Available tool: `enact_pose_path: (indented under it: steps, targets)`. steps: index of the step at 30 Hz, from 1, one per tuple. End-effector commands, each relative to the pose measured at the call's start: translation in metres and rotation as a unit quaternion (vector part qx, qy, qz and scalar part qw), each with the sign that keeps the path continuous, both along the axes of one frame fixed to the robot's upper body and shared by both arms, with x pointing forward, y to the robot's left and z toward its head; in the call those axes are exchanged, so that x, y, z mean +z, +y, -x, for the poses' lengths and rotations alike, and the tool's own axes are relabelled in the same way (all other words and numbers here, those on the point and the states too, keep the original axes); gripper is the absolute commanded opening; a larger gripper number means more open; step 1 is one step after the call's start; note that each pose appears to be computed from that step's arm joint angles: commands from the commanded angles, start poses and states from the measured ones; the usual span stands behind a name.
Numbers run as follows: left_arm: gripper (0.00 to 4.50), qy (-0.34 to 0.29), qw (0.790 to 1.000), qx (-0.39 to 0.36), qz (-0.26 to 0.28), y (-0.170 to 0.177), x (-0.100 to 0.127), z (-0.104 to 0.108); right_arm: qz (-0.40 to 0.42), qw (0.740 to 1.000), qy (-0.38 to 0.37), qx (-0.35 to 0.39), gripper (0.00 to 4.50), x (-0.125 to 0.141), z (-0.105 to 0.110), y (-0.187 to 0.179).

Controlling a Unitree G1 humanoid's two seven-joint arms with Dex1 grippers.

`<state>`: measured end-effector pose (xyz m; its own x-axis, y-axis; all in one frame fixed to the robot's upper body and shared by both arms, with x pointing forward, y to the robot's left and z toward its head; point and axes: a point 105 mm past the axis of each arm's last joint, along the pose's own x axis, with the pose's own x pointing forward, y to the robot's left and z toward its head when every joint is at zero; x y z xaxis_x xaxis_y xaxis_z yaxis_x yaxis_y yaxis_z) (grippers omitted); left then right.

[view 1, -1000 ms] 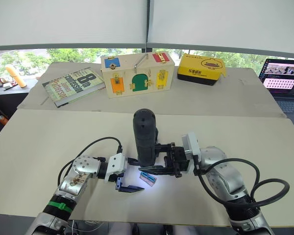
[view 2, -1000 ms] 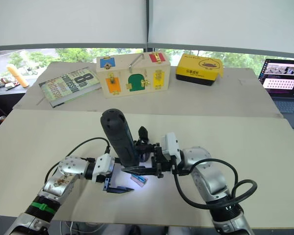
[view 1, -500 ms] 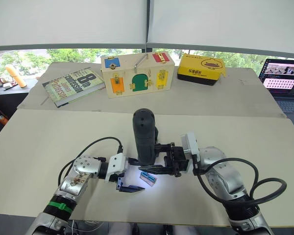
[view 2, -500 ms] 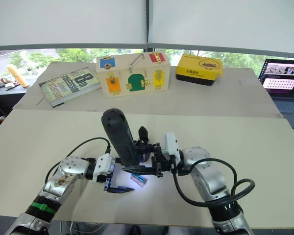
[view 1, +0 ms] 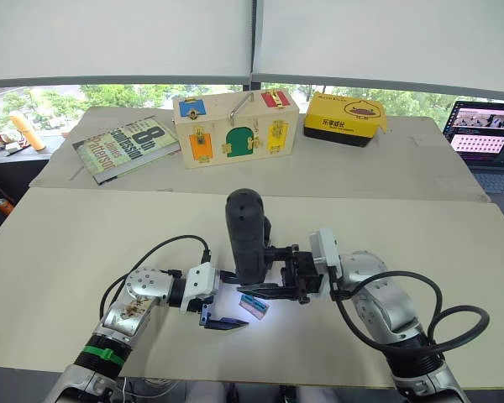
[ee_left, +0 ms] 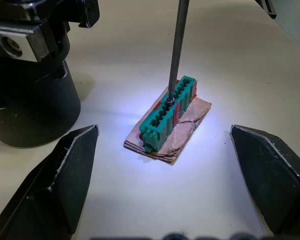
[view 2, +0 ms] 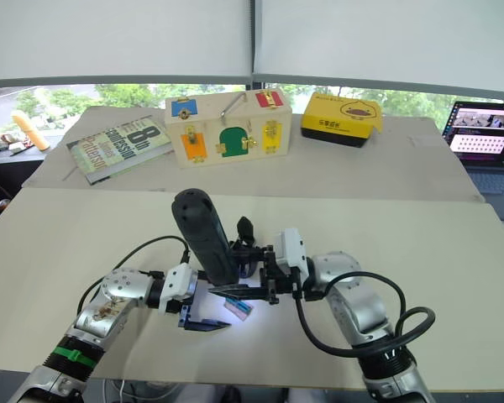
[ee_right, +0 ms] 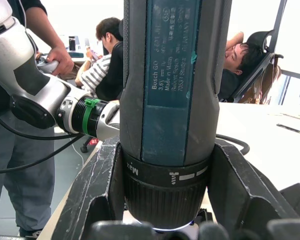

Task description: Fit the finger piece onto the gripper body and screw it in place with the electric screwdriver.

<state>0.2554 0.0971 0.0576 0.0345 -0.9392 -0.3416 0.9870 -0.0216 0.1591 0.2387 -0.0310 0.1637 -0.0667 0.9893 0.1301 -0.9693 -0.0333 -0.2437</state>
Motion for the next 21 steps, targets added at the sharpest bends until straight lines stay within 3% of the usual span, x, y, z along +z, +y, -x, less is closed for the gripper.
enact_pose_path:
  steps: [1,21]
  targets:
    - [4.47,0.033,0.999,-0.002,-0.011,-0.002,-0.017,0.009,0.004,1.000,-0.005,0.008,1.90,0.001,0.003,0.001]
    - [4.47,0.031,0.999,0.009,-0.006,0.003,-0.020,0.006,-0.012,1.000,-0.009,0.025,1.90,0.013,0.006,-0.002]
